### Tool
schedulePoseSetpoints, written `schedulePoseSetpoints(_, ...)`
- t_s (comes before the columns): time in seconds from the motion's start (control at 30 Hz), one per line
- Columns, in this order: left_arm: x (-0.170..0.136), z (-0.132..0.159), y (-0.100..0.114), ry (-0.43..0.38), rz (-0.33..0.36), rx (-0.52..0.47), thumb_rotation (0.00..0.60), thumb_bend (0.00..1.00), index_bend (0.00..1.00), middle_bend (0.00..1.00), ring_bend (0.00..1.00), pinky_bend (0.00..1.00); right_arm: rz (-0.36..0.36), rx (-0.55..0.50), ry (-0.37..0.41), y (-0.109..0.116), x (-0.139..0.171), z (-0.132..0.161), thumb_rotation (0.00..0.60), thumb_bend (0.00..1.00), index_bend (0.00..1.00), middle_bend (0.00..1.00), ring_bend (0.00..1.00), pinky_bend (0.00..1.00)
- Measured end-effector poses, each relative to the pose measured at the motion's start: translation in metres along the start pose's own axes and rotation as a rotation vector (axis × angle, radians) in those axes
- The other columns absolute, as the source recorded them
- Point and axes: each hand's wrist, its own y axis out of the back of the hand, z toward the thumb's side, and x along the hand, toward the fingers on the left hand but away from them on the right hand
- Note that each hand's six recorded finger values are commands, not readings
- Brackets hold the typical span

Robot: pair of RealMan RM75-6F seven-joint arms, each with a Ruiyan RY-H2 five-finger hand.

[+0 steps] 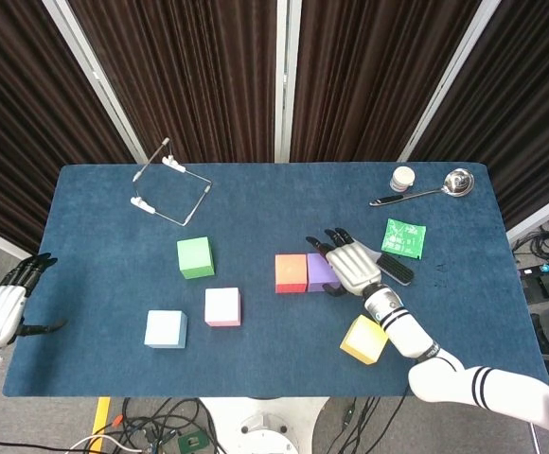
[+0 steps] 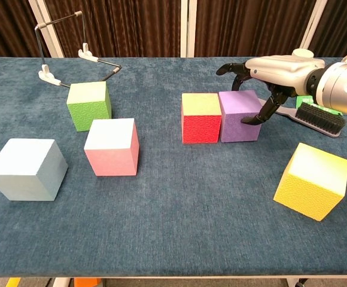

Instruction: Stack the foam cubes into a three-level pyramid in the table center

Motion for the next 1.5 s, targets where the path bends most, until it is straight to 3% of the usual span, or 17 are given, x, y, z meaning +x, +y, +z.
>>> schedulePoseSetpoints(1.5, -0.0001, -0.0024, -0.0026, 0.001, -0.01, -0.004, 0.6, 0.01, 0.11, 0.07, 0.02, 0.15, 0.002, -0.01, -0.008, 0.0, -0.0057, 0.0085, 0.6, 0.28, 0.0, 0.36, 0.0, 0.0)
